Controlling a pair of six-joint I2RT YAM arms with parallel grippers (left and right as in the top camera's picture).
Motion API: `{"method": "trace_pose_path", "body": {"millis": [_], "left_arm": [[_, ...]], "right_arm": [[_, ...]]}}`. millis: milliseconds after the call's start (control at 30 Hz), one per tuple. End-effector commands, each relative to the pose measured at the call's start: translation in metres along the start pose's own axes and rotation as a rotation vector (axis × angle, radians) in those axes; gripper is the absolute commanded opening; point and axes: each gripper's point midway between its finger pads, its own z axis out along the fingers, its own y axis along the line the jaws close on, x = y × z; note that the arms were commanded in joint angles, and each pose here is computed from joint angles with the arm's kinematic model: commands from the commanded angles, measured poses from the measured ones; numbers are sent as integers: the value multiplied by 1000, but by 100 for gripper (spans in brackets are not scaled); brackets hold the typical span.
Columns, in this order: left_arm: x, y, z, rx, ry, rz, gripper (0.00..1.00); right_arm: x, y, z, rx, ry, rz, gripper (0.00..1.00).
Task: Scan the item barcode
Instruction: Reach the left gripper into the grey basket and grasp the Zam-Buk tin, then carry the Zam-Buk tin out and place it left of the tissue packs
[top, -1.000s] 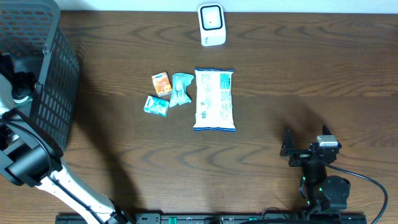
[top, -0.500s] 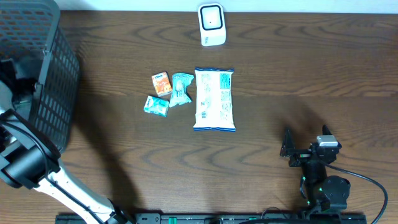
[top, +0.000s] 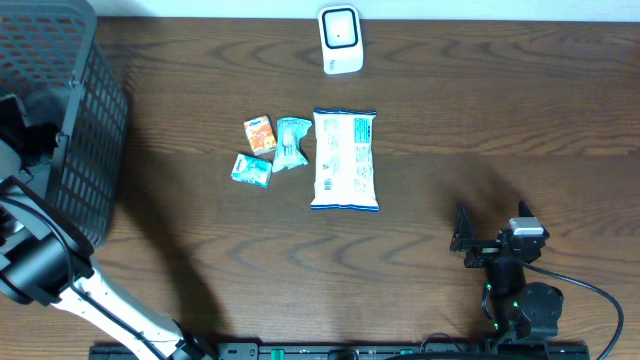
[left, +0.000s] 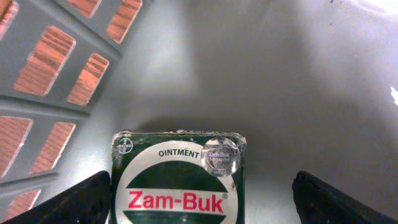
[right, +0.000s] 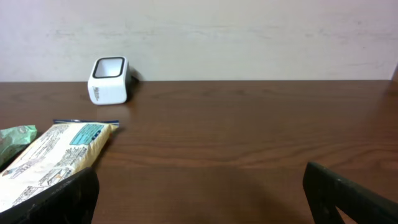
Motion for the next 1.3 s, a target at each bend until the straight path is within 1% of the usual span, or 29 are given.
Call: {"method": "trace_pose_path", "body": {"millis": [0, 67, 100, 133, 233, 267, 300, 333, 400, 467, 533, 633, 733, 800, 867, 933, 1000, 1100, 1133, 1167, 1200, 1233, 1267], "left_arm": [[26, -7, 27, 47, 65, -22, 91], [27, -7, 29, 48, 69, -23, 91], [26, -7, 29, 47, 65, -23, 87], [26, -7, 29, 47, 63, -23, 80], [24, -7, 28, 46, 60, -37, 71], [22, -7, 26, 44, 52, -45, 70], [17, -6, 23, 40, 36, -65, 68], [10, -4, 18, 34, 16, -87, 64], [-8, -2, 3, 23, -40, -137, 63], [-25, -3, -15, 34, -95, -165, 63], [-49, -11, -43, 84, -177, -179, 63], [-90, -23, -102, 160, -332, -205, 63], [-123, -38, -161, 249, -477, -235, 63], [-145, -53, -211, 343, -589, -241, 63], [-163, -75, -272, 466, -701, -247, 63], [-169, -97, -319, 559, -766, -231, 63], [-168, -123, -351, 617, -793, -198, 63], [-161, -168, -375, 699, -783, -134, 63], [-154, -193, -378, 740, -751, -102, 63], [-144, -218, -375, 774, -702, -66, 63], [-137, -234, -371, 792, -668, -35, 63], [-115, -265, -355, 795, -570, 32, 63], [-100, -280, -341, 768, -502, 70, 63]], "right_arm": [[1, -3, 0, 12, 1, 0, 99], [1, -3, 0, 12, 2, 0, 99], [1, -3, 0, 12, 1, 0, 99], [1, -3, 0, 12, 2, 0, 99], [1, -3, 0, 12, 1, 0, 99], [1, -3, 0, 12, 1, 0, 99], [1, -3, 0, 12, 1, 0, 99], [1, -3, 0, 12, 2, 0, 99], [1, -3, 0, 12, 1, 0, 99], [1, -3, 0, 12, 1, 0, 99], [1, -3, 0, 12, 2, 0, 99], [1, -3, 0, 12, 2, 0, 99], [1, -3, 0, 12, 2, 0, 99], [1, -3, 0, 12, 1, 0, 99], [1, -3, 0, 12, 1, 0, 99], [1, -3, 0, 12, 2, 0, 99], [1, -3, 0, 12, 2, 0, 99], [1, -3, 0, 12, 1, 0, 99], [1, -3, 0, 12, 2, 0, 99], [1, -3, 0, 12, 1, 0, 99], [1, -3, 0, 12, 1, 0, 99], [1, -3, 0, 12, 1, 0, 99], [1, -3, 0, 12, 2, 0, 99]]}}
